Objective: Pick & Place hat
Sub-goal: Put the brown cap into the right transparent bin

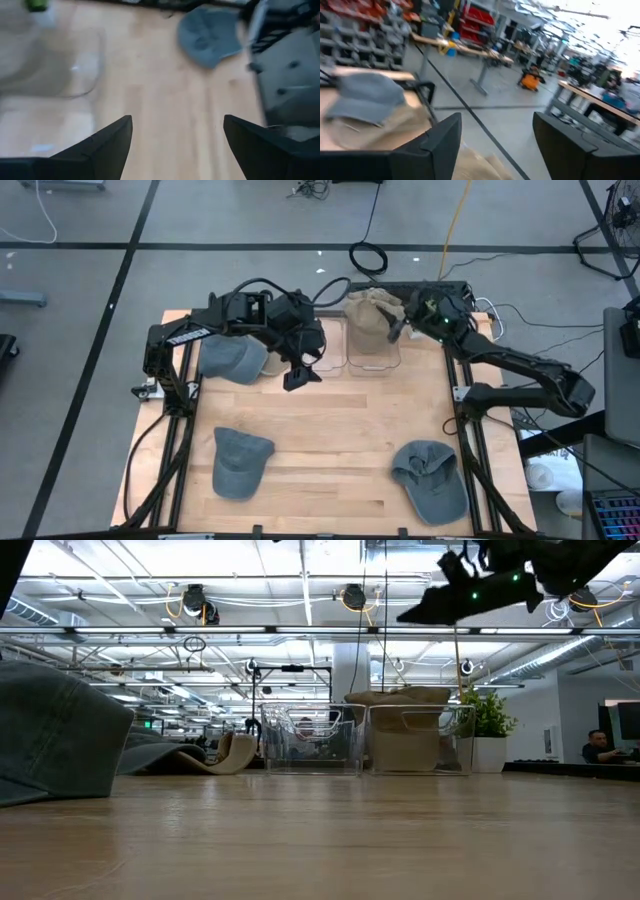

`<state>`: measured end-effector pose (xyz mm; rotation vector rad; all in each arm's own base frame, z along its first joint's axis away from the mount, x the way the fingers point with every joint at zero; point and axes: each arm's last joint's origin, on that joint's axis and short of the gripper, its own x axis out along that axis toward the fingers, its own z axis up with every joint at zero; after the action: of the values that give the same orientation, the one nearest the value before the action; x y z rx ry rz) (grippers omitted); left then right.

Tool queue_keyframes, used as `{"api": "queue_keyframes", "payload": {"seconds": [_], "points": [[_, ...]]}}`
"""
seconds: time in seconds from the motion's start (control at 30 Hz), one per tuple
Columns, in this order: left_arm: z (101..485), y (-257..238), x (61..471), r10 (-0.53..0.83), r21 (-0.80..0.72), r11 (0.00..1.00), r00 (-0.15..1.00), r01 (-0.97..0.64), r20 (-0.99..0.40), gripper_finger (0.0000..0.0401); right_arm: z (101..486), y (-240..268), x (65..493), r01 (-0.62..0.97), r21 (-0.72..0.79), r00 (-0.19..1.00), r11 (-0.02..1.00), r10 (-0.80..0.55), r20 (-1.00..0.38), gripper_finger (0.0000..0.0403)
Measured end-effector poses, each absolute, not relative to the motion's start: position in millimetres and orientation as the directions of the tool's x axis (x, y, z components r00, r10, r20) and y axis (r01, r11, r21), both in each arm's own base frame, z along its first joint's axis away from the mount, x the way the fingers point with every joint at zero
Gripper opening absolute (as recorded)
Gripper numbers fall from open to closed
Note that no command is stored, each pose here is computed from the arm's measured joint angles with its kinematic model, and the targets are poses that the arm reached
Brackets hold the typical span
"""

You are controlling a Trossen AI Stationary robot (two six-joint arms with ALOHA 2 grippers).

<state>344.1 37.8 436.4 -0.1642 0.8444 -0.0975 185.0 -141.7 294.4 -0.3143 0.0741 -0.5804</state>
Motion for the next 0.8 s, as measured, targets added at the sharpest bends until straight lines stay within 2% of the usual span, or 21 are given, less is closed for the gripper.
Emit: {"api": "queue_keyframes", "payload": {"seconds": [0.13, 0.23, 0.33, 0.6, 0.8], "points": [[429.6, 48.0, 335.3, 0.014, -0.052, 0.994, 0.576, -0.099, -0.818, 0.0324, 304.2, -125.0, 185.3, 0.496, -0.249, 0.865, 0.832, -0.497, 0.064, 0.0236], [426.9, 55.1, 330.1, 0.086, 0.016, 0.991, 0.523, -0.136, -0.848, 0.0324, 309.9, -112.9, 185.8, 0.466, -0.195, 0.885, 0.863, -0.457, 0.091, 0.0236], [425.9, 61.0, 327.5, 0.100, 0.031, 0.989, 0.504, -0.144, -0.858, 0.0324, 313.4, -100.1, 188.7, 0.418, -0.146, 0.908, 0.896, -0.408, 0.094, 0.0236], [423.8, 74.6, 320.9, 0.110, 0.030, 0.984, 0.463, -0.176, -0.879, 0.0324, 345.4, -67.3, 208.5, 0.318, -0.092, 0.946, 0.943, -0.323, -0.037, 0.0236], [423.7, 81.8, 318.8, 0.120, 0.046, 0.985, 0.458, -0.169, -0.881, 0.0324, 390.4, -52.5, 224.5, 0.253, 0.030, 0.966, 0.967, -0.254, 0.042, 0.0236]]}}
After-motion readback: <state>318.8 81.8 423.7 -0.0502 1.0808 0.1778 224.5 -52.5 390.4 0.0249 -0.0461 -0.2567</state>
